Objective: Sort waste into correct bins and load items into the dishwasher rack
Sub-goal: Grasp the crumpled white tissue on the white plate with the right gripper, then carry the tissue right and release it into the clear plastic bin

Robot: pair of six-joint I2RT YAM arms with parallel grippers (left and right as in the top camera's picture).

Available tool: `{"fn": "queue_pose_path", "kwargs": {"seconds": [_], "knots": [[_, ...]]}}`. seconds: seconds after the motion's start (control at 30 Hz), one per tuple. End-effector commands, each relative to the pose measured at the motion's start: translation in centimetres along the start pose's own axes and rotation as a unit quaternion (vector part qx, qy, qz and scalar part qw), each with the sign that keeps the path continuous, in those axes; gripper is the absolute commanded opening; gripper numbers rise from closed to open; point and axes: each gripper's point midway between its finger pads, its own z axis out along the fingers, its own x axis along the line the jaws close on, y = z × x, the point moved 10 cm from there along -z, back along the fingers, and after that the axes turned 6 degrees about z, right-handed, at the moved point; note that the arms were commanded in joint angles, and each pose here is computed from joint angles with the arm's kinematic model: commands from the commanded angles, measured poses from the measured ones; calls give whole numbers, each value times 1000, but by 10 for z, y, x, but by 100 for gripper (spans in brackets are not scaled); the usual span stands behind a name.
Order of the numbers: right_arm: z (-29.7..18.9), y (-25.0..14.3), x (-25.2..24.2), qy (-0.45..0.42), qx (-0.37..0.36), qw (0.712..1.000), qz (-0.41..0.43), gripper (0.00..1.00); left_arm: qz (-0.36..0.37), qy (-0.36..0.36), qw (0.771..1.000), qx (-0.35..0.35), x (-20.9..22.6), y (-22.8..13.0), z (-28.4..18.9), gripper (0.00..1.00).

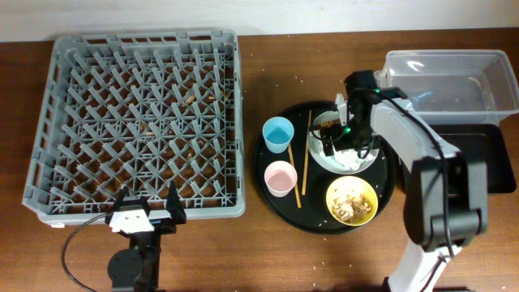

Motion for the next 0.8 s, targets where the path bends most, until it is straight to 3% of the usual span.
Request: {"fn": "queue_pose_path", "kwargs": {"seconds": [0.0,0.03,0.07,0.1,0.17,0.27,0.33,0.4,0.43,0.6,0.63,0.67,0.7,0.77], "knots": [[23,2,-3,-27,23,999,-4,97,8,-4,1000,1,0,-2,0,100],[27,1,-3,-27,28,999,-4,90,8,-4,1000,1,0,-2,0,99],[27,1,-3,-27,28,999,-4,40,8,-3,1000,1,0,-2,0,99],[24,3,-2,-27,24,999,1,4,8,-4,1000,1,0,-2,0,100],[7,7,-1,-24,22,999,12,4,8,-4,1000,1,0,-2,0,99],[-76,29,1,-20,-18,999,37,4,8,-4,1000,1,0,-2,0,100],[-147,41,-14,-24,-73,995,58,4,8,-4,1000,1,0,-2,0,99],[-185,49,-44,-48,-133,985,98,4,8,-4,1000,1,0,-2,0,99],[-197,58,-86,-93,-189,961,181,4,8,-4,1000,1,0,-2,0,100],[-161,84,-167,-112,-220,930,274,4,8,-4,1000,1,0,-2,0,100],[-145,91,-178,-111,-220,928,281,9,8,-4,1000,1,0,-2,0,100],[-135,97,-181,-105,-219,928,281,34,8,-4,1000,1,0,-2,0,100],[-125,100,-181,-92,-214,932,279,93,8,-4,1000,1,0,-2,0,100],[-131,103,-173,-51,-223,936,268,99,8,-4,1000,1,0,-2,0,100]]}}
